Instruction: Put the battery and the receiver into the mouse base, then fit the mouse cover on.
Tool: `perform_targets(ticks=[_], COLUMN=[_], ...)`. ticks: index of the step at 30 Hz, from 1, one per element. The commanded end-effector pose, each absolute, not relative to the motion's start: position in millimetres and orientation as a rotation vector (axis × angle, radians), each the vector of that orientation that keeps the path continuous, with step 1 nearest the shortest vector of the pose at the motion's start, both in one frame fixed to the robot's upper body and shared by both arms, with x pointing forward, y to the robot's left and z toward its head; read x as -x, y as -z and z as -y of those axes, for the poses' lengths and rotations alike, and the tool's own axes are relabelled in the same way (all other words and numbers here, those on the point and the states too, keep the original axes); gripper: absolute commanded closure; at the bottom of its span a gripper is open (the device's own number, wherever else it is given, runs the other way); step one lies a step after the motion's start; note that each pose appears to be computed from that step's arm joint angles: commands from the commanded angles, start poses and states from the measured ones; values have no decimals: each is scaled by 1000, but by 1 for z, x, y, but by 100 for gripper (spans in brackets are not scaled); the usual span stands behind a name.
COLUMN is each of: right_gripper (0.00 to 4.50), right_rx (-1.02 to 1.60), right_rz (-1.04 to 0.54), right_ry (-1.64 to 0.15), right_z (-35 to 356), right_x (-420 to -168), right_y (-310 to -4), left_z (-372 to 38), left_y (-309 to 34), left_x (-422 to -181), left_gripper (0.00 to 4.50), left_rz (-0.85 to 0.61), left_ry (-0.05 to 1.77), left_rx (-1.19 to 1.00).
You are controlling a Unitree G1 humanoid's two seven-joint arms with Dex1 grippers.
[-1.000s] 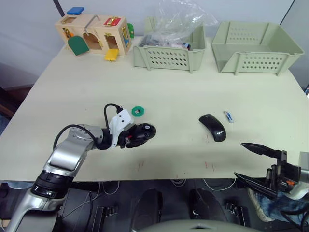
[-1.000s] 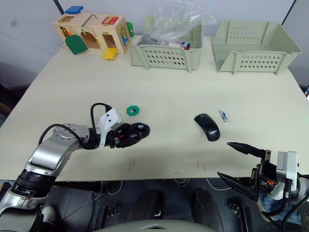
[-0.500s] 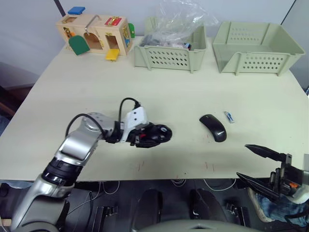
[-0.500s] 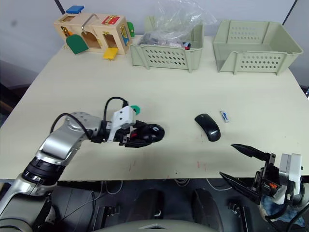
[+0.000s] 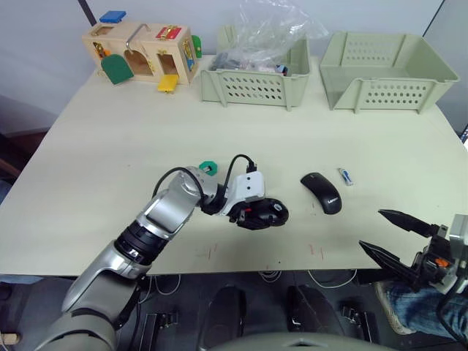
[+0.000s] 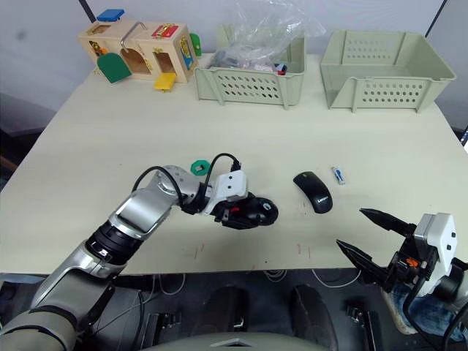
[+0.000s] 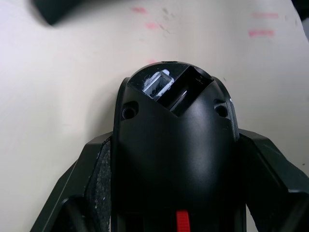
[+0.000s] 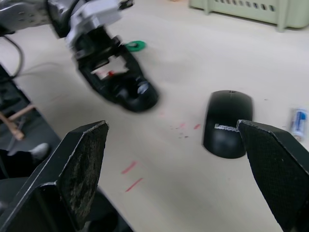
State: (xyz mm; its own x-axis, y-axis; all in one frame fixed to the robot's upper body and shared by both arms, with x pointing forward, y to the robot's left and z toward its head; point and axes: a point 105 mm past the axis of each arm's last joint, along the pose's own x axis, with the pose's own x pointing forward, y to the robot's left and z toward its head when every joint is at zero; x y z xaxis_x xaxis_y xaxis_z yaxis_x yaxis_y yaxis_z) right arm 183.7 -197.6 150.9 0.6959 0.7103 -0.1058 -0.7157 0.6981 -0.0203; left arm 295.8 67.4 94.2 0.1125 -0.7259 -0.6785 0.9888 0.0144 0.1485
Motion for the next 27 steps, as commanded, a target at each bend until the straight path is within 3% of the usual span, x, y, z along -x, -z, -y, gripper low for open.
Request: perform_targets(ticks=[1,8,15,21,27], right_gripper=[0,0,0,0,0], right_rx=[105,144,151,110,63], right_rz=[-65,-63,-387,-430,-485], right_ry=[-813,-913,-592,-410,-319], right_z=[194,187,206,211,217], right_x=[-186,-192,-260,-309,-328], right_y=[-164,-172,-141,-142,-137], left_z=[-65,-61,-57,-49,-47], left_y=[-91,-87,-85,-85,-84], left_x=[-296,-295,-296,-295,-295], left_gripper=[158,158,158,158,158], left_rz=[-496,-490,-481,-476,-479], left_ry=[1416,1394,1380,1382,1379], left_rx=[-712,-686,-677,-645,-639])
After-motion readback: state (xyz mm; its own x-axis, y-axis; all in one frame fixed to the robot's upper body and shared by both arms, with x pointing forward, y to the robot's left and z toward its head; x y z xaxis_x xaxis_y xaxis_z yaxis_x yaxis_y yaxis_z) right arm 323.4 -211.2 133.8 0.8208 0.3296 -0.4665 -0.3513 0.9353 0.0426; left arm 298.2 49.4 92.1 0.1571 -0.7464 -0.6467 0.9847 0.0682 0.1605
